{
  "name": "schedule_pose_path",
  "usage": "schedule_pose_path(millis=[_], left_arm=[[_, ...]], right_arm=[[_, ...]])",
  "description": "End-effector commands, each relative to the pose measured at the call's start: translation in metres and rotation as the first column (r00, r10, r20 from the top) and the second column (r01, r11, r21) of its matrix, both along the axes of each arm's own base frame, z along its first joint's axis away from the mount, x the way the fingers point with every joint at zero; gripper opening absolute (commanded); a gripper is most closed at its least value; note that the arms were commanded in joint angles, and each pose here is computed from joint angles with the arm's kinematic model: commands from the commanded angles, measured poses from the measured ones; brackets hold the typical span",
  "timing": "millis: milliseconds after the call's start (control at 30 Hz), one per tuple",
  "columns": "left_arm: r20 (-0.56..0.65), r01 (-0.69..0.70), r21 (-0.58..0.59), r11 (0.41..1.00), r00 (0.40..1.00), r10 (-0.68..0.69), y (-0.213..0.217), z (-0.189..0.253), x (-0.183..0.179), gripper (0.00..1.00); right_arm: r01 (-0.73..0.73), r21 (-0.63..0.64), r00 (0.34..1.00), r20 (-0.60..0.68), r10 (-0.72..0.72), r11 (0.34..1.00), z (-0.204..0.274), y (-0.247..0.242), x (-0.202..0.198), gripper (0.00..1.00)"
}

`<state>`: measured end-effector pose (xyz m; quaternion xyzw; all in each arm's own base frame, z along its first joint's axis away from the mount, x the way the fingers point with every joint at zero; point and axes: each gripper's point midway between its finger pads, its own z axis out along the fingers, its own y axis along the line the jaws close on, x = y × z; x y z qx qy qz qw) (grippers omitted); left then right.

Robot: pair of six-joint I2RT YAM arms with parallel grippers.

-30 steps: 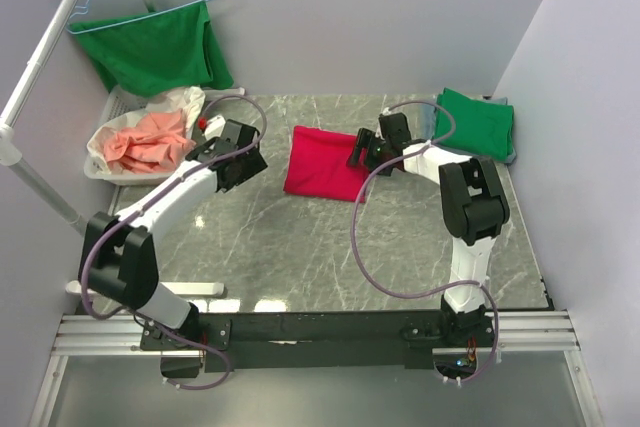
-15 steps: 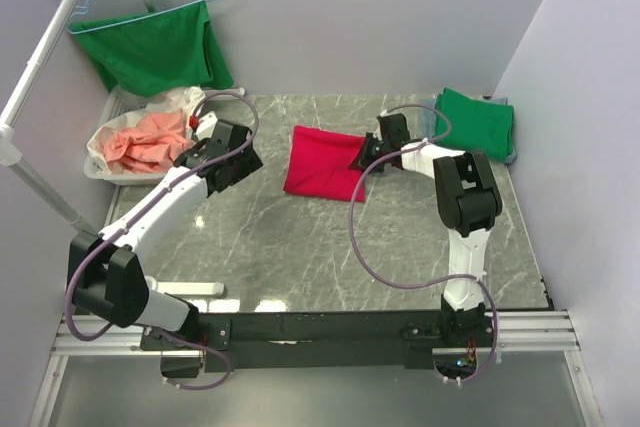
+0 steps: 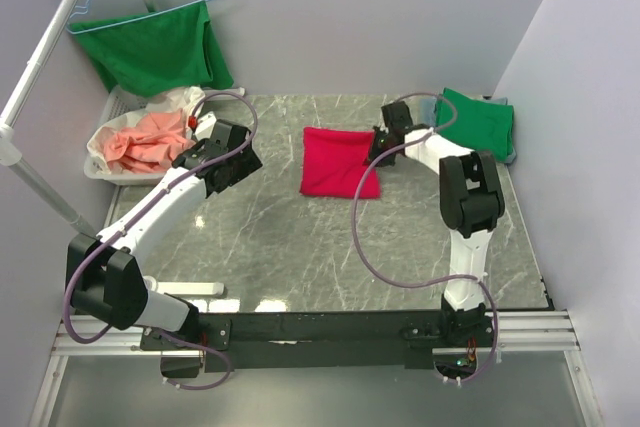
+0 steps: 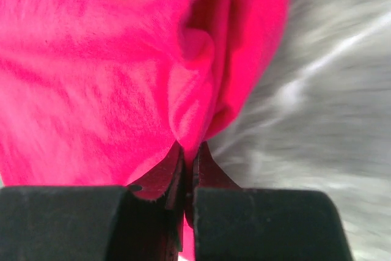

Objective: Fold and stack the t-shirts

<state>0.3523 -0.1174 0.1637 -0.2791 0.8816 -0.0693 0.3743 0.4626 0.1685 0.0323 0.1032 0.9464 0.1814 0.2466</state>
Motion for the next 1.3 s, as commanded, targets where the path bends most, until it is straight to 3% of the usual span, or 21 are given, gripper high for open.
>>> schedule_pose_path(millis=[0,433,867,1100,1267], left_arm=[[0.042,0.012,-0.017,1.000,0.999,-0.012,-0.003,0.016,0.001,0.79],[0.027,0.025,0.003,1.000,0.999,-0.025,-0.004,0.010,0.006,0.79],[0.004,0.046,0.019,0.999,0.999,-0.046,-0.009,0.004,0.014,0.79],[-0.015,0.055,0.030,0.998,0.998,-0.055,-0.013,-0.002,0.023,0.78],[-0.020,0.065,0.021,0.998,0.998,-0.064,-0.017,-0.007,0.025,0.78]], right_arm=[[0.127,-0.173,0.989,0.100,-0.111,0.977,0.056,-0.068,0.034,0.00],[0.406,-0.279,0.891,0.330,-0.310,0.870,0.144,-0.169,0.099,0.00],[0.633,-0.182,0.722,0.489,-0.489,0.752,0.199,-0.266,0.147,0.00],[0.782,-0.188,0.580,0.569,-0.583,0.595,0.221,-0.304,0.138,0.00],[0.866,-0.275,0.496,0.577,-0.649,0.417,0.204,-0.330,0.110,0.00]])
